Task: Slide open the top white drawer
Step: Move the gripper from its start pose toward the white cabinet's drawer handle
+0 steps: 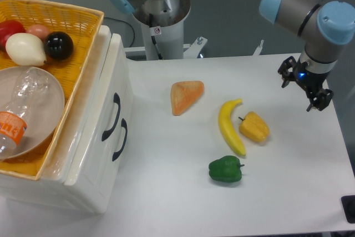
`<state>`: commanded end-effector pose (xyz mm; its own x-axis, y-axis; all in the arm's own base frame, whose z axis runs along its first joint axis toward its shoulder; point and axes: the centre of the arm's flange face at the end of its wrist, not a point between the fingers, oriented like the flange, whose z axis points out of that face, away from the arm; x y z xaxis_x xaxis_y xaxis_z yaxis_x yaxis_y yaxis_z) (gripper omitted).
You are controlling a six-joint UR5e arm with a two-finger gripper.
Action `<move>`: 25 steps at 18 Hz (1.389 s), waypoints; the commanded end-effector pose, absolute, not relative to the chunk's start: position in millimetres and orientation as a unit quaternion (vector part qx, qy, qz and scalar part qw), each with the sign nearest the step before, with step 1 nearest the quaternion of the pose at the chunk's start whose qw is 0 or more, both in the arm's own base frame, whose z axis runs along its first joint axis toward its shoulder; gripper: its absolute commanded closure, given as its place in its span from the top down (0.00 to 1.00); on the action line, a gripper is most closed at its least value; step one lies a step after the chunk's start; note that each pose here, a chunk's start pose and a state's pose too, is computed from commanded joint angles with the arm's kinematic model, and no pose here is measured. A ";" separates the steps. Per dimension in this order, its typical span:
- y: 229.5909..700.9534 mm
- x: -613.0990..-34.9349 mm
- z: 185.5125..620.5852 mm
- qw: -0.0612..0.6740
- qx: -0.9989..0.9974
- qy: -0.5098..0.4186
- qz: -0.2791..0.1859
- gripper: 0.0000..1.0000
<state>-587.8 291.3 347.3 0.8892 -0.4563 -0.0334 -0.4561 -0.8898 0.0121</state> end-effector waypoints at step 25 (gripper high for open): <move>355.3 -518.0 366.1 -0.146 0.987 0.046 0.052 1.00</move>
<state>-518.0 355.3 366.1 0.9904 0.0751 0.1158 0.1055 -0.9530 -0.2840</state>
